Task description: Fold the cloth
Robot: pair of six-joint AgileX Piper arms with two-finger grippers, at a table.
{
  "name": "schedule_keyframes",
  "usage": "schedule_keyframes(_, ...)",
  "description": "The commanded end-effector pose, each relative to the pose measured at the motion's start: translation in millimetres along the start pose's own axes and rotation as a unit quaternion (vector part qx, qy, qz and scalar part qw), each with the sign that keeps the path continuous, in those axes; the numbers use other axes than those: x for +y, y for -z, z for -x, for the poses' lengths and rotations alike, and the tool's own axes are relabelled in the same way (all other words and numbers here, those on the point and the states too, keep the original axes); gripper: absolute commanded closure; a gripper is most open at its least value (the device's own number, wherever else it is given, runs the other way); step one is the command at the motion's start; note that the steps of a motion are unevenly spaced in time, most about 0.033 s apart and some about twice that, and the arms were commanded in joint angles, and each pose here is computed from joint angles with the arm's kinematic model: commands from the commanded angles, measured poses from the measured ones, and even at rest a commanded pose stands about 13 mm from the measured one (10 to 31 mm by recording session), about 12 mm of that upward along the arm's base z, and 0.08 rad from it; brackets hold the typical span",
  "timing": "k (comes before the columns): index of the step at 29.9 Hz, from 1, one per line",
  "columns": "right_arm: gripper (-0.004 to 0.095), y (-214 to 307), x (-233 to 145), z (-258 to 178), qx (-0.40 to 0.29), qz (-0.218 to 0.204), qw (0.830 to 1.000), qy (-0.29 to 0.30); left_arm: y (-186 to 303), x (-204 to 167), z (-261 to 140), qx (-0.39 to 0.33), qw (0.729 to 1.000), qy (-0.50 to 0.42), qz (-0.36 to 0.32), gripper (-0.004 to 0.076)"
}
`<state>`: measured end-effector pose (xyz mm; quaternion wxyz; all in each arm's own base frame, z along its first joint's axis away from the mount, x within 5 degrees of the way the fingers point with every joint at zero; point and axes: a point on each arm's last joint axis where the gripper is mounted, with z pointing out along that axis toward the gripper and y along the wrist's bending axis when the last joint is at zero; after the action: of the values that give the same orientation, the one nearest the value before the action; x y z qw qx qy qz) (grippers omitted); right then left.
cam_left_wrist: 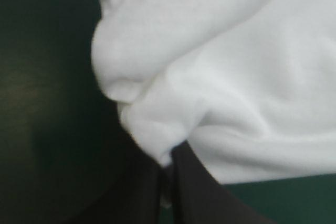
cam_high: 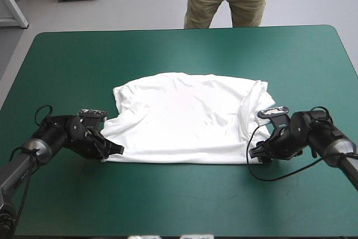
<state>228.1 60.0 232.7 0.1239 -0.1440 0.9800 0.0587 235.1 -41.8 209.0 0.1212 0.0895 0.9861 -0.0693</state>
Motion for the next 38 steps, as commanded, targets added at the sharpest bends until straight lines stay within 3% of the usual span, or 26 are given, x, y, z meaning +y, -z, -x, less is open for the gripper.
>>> schedule_keyframes(1, 0.0347, -7, -2, 7, -0.001, -0.001, 1.000, -0.002, 6, -1, 2, -0.014, 1.000, -0.003, -0.001, 0.0733)
schedule_keyframes(7, 0.0571, -25, -3, 6, 0.033, 0.004, 0.999, -0.005, 6, -1, 2, -0.014, 1.000, -0.003, -0.001, 0.0733)
schedule_keyframes(14, 0.0928, -11, -1, 1, 0.027, 0.006, 1.000, 0.011, 9, -1, 0, -0.011, 1.000, -0.006, 0.000, 0.0733)
schedule_keyframes(32, 0.0926, 73, 13, -52, -0.015, 0.018, 1.000, 0.016, 76, -11, -44, -0.023, 0.999, -0.034, 0.004, 0.0733)
schedule_keyframes(38, 0.0925, 87, 18, -56, -0.047, 0.035, 0.998, 0.001, 92, -13, -32, -0.077, 0.997, -0.021, 0.007, 0.0733)
